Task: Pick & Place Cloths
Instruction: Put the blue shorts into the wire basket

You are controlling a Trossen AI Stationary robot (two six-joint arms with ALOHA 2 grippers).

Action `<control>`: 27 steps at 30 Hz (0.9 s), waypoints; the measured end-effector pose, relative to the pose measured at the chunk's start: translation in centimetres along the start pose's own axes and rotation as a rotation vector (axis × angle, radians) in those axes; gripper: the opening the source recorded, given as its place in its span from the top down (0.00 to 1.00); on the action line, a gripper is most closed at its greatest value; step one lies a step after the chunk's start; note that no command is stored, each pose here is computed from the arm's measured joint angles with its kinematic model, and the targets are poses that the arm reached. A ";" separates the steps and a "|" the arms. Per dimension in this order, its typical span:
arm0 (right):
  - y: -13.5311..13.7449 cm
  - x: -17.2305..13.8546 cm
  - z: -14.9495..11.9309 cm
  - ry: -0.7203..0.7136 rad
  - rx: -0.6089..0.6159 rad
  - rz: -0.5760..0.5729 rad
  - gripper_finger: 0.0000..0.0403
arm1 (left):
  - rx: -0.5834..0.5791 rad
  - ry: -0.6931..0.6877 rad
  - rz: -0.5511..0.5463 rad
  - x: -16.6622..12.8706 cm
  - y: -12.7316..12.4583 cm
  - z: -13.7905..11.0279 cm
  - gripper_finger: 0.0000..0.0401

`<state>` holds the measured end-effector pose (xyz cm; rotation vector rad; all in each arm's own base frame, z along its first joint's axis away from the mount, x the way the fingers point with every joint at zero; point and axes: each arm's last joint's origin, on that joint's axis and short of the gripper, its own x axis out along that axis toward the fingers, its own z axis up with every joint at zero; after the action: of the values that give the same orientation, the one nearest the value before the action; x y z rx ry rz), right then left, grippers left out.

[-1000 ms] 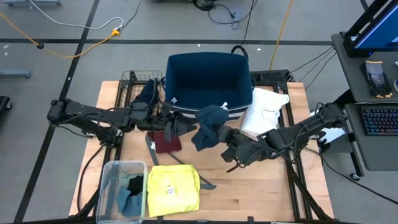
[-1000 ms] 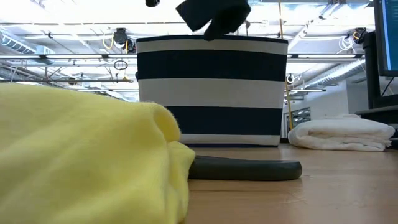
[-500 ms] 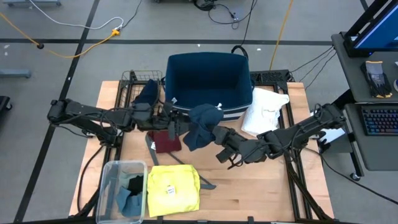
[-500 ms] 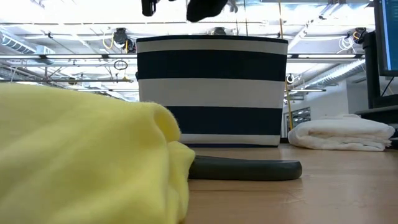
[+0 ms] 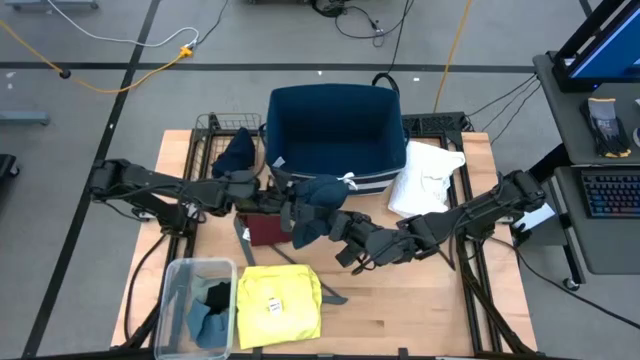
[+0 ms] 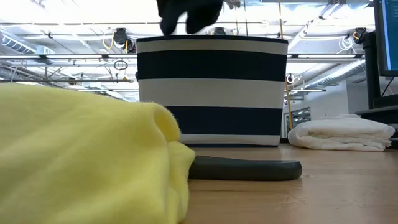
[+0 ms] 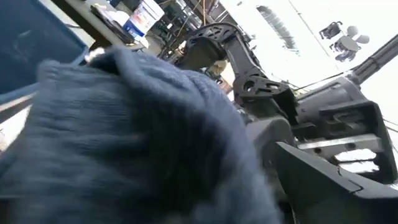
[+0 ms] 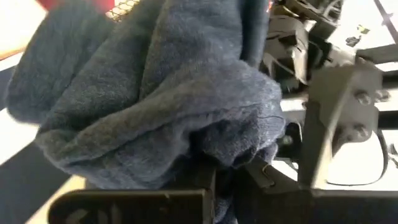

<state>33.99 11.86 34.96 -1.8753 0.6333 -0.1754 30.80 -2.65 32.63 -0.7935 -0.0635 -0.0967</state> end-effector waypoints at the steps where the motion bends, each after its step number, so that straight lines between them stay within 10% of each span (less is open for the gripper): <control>1: 0.1 0.2 0.2 0.000 -0.003 0.002 0.97 | -0.005 0.009 0.003 0.2 0.2 -0.2 0.26; 7: 0.2 0.4 0.8 -0.001 -0.003 -0.009 0.97 | -0.051 0.055 -0.019 0.8 1.0 -0.5 0.38; 17: 0.0 -0.1 1.1 -0.013 0.272 -0.023 0.84 | 0.010 0.004 -0.040 0.7 1.2 0.5 0.93; 27: -0.1 -1.9 1.8 0.154 0.449 -0.034 0.76 | 0.021 0.039 -0.033 0.7 1.6 0.5 0.93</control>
<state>33.16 14.27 34.64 -1.4479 0.6084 -0.4502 31.62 -1.27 31.92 -0.7690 -0.0407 -0.1423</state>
